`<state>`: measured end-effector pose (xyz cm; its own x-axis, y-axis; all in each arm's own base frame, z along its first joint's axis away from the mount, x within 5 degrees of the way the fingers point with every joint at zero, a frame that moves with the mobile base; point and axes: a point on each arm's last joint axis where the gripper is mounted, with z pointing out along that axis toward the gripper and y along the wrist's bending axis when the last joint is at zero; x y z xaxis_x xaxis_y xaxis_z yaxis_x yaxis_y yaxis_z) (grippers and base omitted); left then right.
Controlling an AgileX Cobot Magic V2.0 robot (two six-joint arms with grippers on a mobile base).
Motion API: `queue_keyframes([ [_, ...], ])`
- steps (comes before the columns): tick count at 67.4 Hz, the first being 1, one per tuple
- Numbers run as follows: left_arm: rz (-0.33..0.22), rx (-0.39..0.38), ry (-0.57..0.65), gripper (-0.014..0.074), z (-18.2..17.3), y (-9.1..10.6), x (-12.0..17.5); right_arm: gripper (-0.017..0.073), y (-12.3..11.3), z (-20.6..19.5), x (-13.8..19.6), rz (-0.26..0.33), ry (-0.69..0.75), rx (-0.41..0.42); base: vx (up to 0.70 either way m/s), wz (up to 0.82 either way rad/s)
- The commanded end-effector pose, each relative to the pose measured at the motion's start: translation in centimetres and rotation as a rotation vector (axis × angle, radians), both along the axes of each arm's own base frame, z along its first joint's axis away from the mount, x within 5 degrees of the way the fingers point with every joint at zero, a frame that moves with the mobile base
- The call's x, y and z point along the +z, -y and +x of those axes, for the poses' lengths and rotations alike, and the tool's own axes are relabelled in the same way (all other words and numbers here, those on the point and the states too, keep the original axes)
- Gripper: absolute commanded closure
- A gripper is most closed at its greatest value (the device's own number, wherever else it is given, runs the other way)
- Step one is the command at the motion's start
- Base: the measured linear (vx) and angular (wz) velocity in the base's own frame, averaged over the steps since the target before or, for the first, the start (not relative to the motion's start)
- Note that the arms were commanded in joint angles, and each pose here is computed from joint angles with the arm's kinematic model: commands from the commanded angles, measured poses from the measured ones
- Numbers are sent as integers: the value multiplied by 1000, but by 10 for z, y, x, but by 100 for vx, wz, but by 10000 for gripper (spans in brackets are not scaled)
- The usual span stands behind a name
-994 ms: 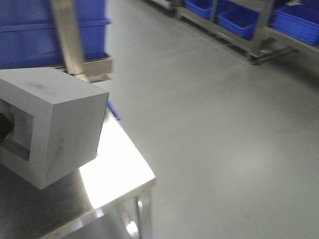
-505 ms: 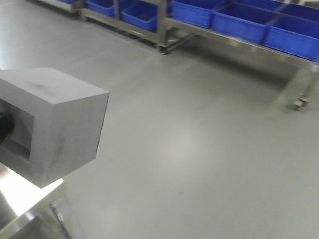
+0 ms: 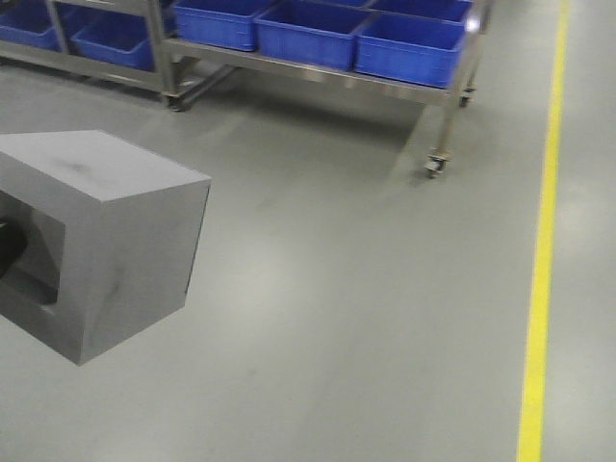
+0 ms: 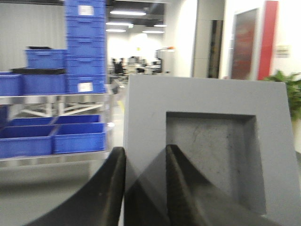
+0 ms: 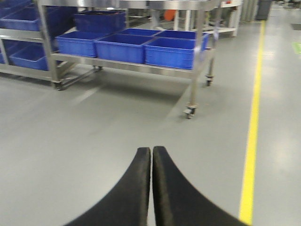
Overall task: Sort gray base to blue bin
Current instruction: 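Drive the base away from the table holding the block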
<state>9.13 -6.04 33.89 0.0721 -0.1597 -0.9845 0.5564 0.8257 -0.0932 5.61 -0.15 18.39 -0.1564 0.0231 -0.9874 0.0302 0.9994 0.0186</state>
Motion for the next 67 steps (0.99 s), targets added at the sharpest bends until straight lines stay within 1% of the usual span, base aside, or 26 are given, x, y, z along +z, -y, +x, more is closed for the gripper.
queue_keyframes([
  [1,-83,24,94,601,-1,-3,19,564,0,2,5,-20,52,-2,2,-52],
  [40,-83,24,94,601,-1,-3,19,564,0,2,5,-20,52,-2,3,-50],
  [67,-83,24,94,601,-1,-3,19,564,0,2,5,-20,52,-2,3,-27],
])
